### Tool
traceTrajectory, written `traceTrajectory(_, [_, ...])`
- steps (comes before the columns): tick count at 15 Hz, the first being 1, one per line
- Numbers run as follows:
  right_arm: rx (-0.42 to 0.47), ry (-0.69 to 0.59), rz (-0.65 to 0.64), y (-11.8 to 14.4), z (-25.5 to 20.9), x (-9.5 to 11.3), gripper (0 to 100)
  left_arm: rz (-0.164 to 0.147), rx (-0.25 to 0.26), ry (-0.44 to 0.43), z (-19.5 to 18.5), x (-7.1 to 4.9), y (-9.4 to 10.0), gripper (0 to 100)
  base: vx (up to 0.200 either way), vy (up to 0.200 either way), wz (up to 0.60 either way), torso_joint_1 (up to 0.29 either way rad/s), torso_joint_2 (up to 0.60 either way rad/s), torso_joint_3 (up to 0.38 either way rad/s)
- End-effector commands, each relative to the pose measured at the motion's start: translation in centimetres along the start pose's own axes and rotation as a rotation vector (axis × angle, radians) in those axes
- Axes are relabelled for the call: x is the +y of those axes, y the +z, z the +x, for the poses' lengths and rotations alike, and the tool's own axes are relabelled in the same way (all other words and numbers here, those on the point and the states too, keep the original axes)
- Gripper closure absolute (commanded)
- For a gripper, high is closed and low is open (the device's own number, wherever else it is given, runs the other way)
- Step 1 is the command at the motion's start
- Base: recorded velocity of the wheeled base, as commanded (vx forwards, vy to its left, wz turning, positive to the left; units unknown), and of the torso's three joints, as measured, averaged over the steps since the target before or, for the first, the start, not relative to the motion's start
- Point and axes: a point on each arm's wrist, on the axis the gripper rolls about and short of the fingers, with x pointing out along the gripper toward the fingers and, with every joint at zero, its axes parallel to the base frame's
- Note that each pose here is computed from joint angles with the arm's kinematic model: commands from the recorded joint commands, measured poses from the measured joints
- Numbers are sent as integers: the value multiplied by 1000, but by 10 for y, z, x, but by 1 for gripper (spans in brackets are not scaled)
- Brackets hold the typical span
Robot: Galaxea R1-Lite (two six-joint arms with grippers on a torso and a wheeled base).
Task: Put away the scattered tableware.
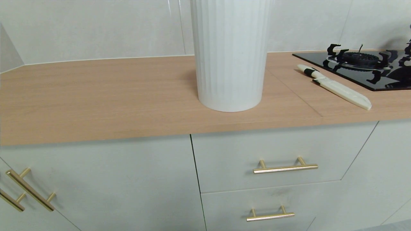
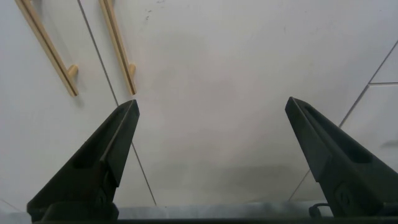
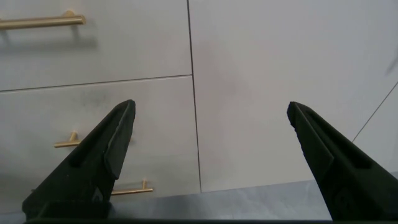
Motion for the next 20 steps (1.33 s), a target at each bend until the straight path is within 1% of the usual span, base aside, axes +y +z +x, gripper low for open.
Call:
traceTrajectory(1, [1,1,0,0,0,0,0,0,0,0,0,0,0,0,0,0,0,0,0,0])
traceTrajectory(11, [1,-1,0,0,0,0,0,0,2,1,0,0,0,0,0,0,0,3,-15,-14])
traceTrajectory(14, [1,1,-2,0,0,0,0,0,2,0,0,0,0,0,0,0,0,77,-232,-277])
traceTrajectory(20, [1,-1,-2,0,0,0,0,0,2,1,0,0,0,0,0,0,0,132,-489,-308])
